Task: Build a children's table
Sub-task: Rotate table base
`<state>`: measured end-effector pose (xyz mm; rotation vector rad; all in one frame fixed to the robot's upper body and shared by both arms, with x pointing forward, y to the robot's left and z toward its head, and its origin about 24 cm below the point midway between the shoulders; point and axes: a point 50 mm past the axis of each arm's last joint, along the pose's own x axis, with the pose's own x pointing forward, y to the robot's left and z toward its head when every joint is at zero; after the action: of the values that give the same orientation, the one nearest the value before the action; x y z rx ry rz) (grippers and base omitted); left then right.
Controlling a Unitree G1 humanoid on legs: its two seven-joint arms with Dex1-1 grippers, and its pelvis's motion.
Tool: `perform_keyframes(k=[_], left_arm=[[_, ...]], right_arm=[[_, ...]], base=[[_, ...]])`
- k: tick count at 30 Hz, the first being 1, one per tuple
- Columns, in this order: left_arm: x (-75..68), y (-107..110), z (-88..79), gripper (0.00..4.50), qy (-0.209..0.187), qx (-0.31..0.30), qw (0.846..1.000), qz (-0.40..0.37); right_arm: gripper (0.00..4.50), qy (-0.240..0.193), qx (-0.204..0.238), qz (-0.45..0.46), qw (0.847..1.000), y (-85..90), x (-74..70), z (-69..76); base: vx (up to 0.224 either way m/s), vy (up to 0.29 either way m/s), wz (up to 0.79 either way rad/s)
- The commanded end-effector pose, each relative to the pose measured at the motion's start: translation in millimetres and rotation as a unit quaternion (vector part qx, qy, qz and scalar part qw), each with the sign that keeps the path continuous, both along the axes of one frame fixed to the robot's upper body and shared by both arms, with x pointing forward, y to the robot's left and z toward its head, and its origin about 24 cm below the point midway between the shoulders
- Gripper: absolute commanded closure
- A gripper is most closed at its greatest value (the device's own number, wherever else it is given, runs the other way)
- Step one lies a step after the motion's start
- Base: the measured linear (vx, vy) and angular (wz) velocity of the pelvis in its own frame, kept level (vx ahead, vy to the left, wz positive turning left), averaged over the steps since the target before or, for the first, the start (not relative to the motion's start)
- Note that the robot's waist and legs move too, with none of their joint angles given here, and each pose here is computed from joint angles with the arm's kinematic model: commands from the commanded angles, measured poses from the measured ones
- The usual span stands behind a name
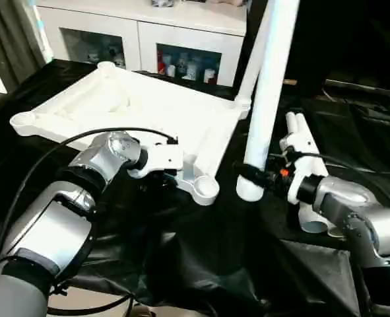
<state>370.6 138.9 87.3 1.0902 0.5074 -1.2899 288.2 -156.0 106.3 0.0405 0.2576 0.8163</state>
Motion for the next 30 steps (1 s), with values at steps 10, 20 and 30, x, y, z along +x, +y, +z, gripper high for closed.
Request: perform_keyframes(k=[10,20,30], left_arm=[[-6.9,4,-3.9,4.11,0.118,-0.014,0.992,0.032],[-13.1,-17,-16.6,4.5,0.123,-0.113,0.978,0.122],[-38.7,-32,-32.6,4.5,0.063,-0.12,0.985,0.109]], right_arm=[[2.57,-0.019,-0.006,-0.002,1.0,-2.4,-0.3,4.6],[2.57,-0.002,0.007,-0.035,0.999,-3.2,0.0,-0.5],[2.57,-0.029,0.019,-0.095,0.995,-2.7,10.1,-2.7]], base=[[0.0,0.0,0.0],[0.0,0.0,0.0],[0.0,0.0,0.0]])
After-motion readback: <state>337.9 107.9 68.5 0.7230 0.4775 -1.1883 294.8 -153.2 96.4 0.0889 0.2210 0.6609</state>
